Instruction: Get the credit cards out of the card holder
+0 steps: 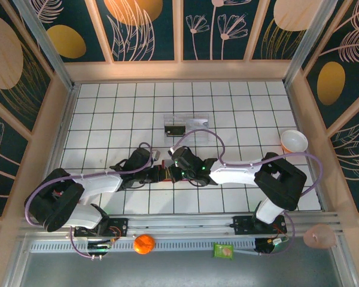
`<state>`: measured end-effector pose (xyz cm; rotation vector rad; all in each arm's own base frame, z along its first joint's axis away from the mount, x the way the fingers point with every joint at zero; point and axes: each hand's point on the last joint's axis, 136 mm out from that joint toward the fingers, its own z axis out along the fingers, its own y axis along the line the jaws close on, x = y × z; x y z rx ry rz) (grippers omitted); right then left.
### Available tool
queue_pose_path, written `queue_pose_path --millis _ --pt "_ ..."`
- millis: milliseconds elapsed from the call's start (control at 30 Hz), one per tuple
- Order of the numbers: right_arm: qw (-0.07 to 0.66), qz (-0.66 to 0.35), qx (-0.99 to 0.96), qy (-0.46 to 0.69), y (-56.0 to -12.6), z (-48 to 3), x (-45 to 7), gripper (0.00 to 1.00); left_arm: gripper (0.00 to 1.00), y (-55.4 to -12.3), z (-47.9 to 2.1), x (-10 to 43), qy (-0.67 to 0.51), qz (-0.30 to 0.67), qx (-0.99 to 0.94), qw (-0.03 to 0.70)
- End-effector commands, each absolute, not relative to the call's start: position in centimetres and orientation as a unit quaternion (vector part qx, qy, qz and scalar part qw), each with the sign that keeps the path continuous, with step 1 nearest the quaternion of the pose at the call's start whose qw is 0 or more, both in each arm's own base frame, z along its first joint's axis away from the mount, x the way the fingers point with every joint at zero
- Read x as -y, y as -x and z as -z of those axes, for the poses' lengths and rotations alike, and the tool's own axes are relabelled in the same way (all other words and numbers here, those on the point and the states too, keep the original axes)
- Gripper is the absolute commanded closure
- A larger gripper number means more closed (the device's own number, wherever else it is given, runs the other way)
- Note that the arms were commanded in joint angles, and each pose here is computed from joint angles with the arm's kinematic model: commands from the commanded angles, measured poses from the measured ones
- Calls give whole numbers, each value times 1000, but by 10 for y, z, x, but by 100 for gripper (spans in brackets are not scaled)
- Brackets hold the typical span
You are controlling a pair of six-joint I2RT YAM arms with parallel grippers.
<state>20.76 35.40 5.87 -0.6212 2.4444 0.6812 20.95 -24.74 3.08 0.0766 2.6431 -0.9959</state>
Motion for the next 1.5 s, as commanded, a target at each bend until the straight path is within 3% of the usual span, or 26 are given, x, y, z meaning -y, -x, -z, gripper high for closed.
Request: queue_pose_path --millis 0,333,700,1033,1467 --pt "271 -267 -898 219 -210 -68 -355 100 100 -212 -33 256 -25 360 -920 154" --pt "266 -257 -906 204 -209 -65 -347 100 100 -203 -7 244 3 328 -937 122" --pt "283 -202 -932 99 -202 -60 -279 100 100 -199 -5 246 2 337 -935 112" --pt "290 -167 -942 -13 -189 -66 -215 55 100 -199 -11 260 -18 346 -932 104" --pt "310 -204 -929 -11 -201 -86 -216 54 100 -209 -56 307 -94 381 -911 127"
